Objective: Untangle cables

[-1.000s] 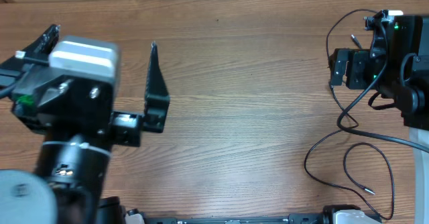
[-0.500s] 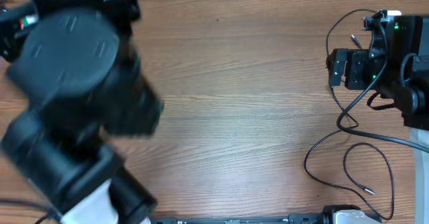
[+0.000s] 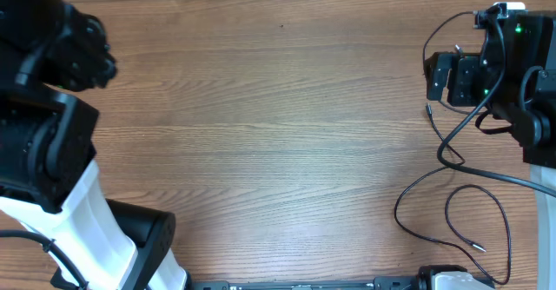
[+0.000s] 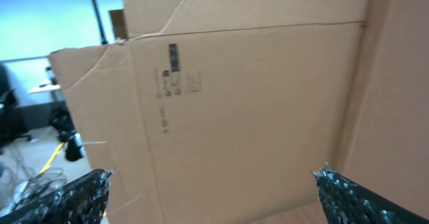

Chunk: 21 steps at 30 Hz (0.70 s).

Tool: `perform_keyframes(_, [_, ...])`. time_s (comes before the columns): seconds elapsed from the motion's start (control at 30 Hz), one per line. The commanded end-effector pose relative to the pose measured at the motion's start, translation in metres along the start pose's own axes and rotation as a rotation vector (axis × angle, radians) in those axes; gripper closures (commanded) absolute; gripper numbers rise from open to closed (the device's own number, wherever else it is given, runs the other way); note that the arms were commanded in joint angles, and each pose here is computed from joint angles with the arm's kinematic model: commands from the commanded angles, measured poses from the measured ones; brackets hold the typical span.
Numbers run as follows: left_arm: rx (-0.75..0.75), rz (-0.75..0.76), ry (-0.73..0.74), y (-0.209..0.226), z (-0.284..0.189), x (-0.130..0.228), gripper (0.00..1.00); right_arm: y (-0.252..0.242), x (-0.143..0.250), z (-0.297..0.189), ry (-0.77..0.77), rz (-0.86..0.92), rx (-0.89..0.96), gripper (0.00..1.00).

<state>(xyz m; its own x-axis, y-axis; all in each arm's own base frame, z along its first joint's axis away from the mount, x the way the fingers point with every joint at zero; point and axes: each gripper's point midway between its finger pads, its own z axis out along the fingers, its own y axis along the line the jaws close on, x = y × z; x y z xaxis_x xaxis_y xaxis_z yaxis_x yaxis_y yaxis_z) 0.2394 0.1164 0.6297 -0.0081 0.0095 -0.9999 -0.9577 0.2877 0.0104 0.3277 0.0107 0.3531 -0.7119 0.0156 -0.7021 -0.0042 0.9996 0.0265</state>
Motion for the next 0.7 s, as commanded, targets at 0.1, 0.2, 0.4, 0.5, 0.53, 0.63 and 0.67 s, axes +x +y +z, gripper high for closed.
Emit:
perform_keyframes(0.1, [0.46,0.069,-0.073,-0.069,-0.014,-0.007,0.0,0.004,-0.013,-0.003,-0.05,-0.006,-0.014,0.0])
perform_keyframes(0.2, [0.919,0.198,-0.161,-0.13,-0.065,-0.003,0.01,0.004,-0.016,-0.003,-0.064,-0.006,-0.015,0.0])
perform_keyframes(0.4, [1.563,0.253,-0.306,-0.175,-0.169,0.005,0.0,0.004,-0.017,-0.003,-0.064,-0.006,-0.015,0.0])
perform_keyframes(0.5, [1.642,0.284,-0.277,-0.192,-0.18,0.022,0.0,0.004,-0.017,-0.003,-0.064,-0.006,-0.015,0.0])
perform_keyframes(0.53, [1.643,0.303,-0.253,-0.201,-0.178,0.03,0.0,0.004,-0.016,-0.003,-0.063,-0.006,-0.015,0.0])
perform_keyframes(0.63, [1.632,0.361,-0.168,-0.226,-0.165,0.059,0.0,0.004,-0.015,-0.003,-0.057,-0.006,-0.015,0.0])
perform_keyframes(0.67, [1.625,0.385,-0.135,-0.235,-0.159,0.07,0.0,0.004,-0.014,-0.003,-0.056,-0.006,-0.015,0.0])
